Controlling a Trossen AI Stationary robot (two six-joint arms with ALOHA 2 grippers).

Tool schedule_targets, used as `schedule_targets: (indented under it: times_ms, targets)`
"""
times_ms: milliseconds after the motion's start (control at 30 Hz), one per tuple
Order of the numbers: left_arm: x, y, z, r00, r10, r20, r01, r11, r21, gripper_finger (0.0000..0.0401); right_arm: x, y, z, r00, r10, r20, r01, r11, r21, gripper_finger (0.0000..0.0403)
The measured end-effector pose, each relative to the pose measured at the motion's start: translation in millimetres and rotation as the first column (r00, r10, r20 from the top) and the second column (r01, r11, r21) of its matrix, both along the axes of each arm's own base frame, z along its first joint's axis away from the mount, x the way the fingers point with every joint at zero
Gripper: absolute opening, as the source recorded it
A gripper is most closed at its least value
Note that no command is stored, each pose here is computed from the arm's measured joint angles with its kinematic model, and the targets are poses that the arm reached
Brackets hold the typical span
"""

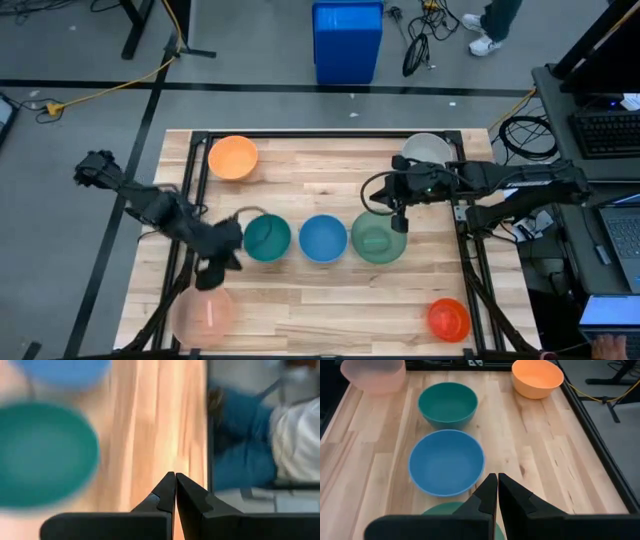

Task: Nest bowls inside each other
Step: Stack the pink transparent bowl on top of the blue transparent bowl

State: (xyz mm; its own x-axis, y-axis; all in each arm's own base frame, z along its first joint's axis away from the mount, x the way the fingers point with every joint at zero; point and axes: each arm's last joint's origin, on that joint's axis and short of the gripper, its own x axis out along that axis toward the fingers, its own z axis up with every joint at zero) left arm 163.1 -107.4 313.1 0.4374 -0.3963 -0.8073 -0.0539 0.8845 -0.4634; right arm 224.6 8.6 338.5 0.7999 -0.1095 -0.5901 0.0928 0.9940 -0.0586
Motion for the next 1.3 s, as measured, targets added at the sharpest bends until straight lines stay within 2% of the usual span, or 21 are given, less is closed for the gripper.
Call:
schedule_targets:
  times_ms: [67, 167, 267, 467, 600, 733, 833, 967, 1167, 1300]
  targets:
    - [0.8, -13.3, -6.4, 0.997, -0.036, -0.068, 0.033, 0.999, -0.034, 0.0, 0.1, 1.4, -0.2, 1.0, 0.007, -0.001, -0.007, 1.0, -0.001, 0.0]
    - [0.9, -30.4, -14.5, 0.989, -0.036, -0.144, 0.027, 0.998, -0.063, 0.0003, 0.1, 3.4, -0.1, 1.0, 0.015, 0.0, -0.015, 1.0, 0.0, 0.0]
    - [0.1, -46.0, -22.9, 0.978, -0.038, -0.203, 0.025, 0.997, -0.066, 0.0026, 0.0, 5.6, -0.2, 1.0, 0.018, 0.0, -0.018, 1.0, 0.008, 0.0]
    - [-8.4, -66.7, -53.1, 0.939, -0.032, -0.341, 0.087, 0.985, 0.149, 0.0118, -0.7, 9.9, -0.6, 0.999, 0.034, -0.005, -0.034, 0.999, 0.012, 0.0]
    - [-10.8, -81.9, -69.6, 0.919, -0.075, -0.388, 0.168, 0.963, 0.211, 0.0174, -1.3, 13.3, -0.9, 0.999, 0.041, -0.007, -0.041, 0.999, 0.023, 0.0]
    - [-10.9, -90.2, -81.2, 0.917, -0.111, -0.384, 0.231, 0.931, 0.282, 0.0205, -1.6, 16.4, -0.9, 0.999, 0.052, -0.006, -0.052, 0.998, 0.027, 0.0]
    - [-12.7, -90.2, -86.6, 0.921, -0.094, -0.379, 0.243, 0.898, 0.368, 0.0212, -1.2, 17.0, -0.3, 0.999, 0.054, 0.001, -0.054, 0.998, 0.028, 0.0]
    - [-16.3, -87.9, -91.5, 0.903, -0.114, -0.414, 0.304, 0.851, 0.428, 0.0213, -1.0, 16.7, -0.1, 0.999, 0.045, 0.005, -0.045, 0.998, 0.039, 0.0]
    - [-25.0, -84.0, -105.6, 0.873, -0.177, -0.455, 0.399, 0.797, 0.453, 0.0213, -1.2, 18.0, -0.2, 0.999, 0.045, 0.005, -0.045, 0.998, 0.045, 0.0]
    - [-27.5, -80.0, -113.8, 0.866, -0.171, -0.471, 0.408, 0.787, 0.464, 0.0211, -1.5, 19.9, -0.2, 0.998, 0.059, 0.003, -0.059, 0.998, 0.039, 0.0]
